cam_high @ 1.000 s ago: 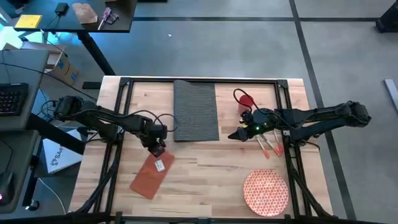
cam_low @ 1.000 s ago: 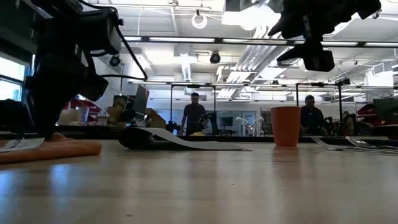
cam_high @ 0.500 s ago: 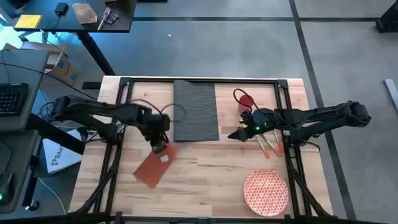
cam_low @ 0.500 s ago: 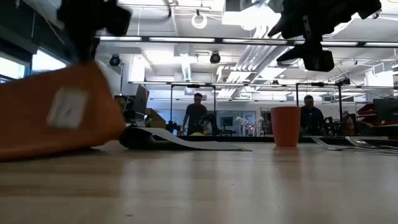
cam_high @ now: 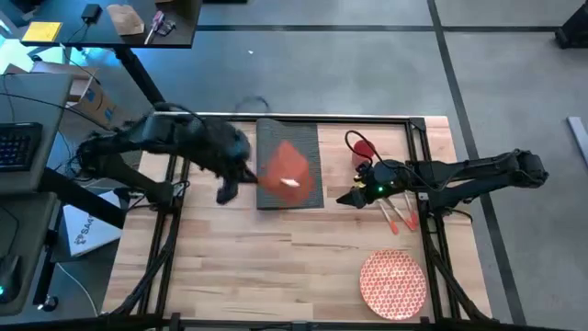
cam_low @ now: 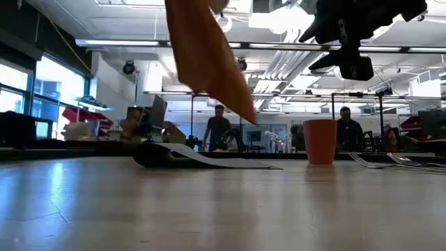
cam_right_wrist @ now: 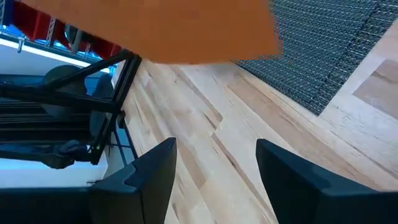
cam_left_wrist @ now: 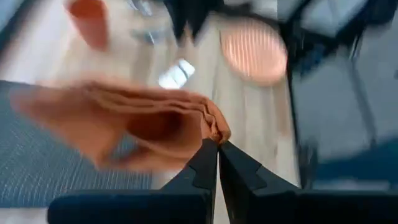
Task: Set table place
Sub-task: Move the orange napkin to the center of the table
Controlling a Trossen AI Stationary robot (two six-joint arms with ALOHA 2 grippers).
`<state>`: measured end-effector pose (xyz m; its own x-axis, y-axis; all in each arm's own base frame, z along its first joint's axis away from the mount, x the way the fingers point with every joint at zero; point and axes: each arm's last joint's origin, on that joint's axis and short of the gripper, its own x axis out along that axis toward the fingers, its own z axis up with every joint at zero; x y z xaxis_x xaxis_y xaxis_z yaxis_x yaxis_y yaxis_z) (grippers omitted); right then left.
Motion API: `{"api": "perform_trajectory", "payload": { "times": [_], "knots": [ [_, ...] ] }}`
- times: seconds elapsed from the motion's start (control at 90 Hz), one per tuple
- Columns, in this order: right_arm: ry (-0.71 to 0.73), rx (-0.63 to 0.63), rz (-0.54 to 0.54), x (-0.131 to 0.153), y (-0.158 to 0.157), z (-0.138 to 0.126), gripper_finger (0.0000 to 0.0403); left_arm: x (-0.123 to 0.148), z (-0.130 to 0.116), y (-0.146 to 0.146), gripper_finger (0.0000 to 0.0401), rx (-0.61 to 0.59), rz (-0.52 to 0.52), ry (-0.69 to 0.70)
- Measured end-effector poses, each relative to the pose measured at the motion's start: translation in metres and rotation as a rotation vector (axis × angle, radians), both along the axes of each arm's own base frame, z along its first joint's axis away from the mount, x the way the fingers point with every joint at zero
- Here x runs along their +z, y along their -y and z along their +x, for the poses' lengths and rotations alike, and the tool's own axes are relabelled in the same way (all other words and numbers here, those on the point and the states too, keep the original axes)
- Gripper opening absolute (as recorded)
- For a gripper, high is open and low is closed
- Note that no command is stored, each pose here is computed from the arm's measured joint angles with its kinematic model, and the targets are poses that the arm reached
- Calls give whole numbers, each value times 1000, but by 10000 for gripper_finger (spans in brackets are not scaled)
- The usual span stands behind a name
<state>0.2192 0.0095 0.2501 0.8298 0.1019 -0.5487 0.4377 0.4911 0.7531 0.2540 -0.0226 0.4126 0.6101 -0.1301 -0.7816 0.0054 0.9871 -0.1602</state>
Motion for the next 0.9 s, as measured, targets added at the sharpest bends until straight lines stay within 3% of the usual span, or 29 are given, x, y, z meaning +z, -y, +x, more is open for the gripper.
{"api": "perform_trajectory", "payload": {
  "times": [0.244,0.433,0.589,0.767,0.9],
  "knots": [
    [-14,23,-29,-3,-13,2,204,-80,16,25,0,-160,78,-266],
    [-90,61,-1,-19,-32,13,204,-99,11,35,0,-204,98,-318],
    [-124,53,-21,-19,-43,33,204,-72,12,33,0,-142,189,-210],
    [-180,-51,-67,-13,-45,53,190,0,10,24,0,-49,316,36],
    [-211,-102,-91,-3,-47,60,174,43,-1,34,0,-160,322,220]
  ]
}}
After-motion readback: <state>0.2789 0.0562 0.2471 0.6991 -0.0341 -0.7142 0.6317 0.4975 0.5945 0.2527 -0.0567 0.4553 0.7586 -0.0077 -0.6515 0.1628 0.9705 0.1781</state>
